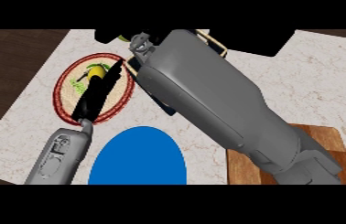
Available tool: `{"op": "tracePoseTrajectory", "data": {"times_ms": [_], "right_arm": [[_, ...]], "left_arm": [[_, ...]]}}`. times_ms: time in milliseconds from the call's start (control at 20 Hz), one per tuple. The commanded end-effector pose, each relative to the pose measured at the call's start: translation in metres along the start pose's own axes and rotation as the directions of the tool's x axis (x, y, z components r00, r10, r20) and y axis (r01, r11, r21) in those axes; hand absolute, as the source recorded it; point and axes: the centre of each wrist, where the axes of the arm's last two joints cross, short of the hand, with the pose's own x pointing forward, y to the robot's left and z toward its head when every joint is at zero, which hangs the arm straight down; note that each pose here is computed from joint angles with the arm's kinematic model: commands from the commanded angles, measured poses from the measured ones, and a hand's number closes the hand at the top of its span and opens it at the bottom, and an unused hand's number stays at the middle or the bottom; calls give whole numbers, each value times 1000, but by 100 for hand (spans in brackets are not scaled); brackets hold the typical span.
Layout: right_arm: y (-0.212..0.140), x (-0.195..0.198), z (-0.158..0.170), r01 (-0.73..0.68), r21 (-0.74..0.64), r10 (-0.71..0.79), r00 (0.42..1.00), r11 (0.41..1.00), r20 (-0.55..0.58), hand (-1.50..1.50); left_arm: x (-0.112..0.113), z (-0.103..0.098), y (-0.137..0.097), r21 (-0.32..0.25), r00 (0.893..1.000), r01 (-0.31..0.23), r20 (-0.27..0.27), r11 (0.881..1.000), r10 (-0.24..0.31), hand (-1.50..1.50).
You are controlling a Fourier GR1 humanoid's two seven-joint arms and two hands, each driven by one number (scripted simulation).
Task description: Pick the pear from the cutting board and place it in the basket
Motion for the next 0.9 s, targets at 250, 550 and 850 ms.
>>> {"op": "tracePoseTrajectory", "data": {"times_ms": [250, 550, 850], "right_arm": [[-47, 71, -9, 22, -153, -47, 986, 988, -161, 150], [-52, 88, -23, -243, -128, 200, 940, 962, -278, 150], [-40, 74, -45, -395, -32, 350, 846, 918, -402, 150]], "left_arm": [[-3, -2, 6, 17, 1000, 4, -17, 1000, -4, 0], [-10, -3, 4, 36, 1000, -7, -27, 999, 8, 0], [-17, 3, 10, 74, 999, -11, -32, 997, 14, 0]]}}
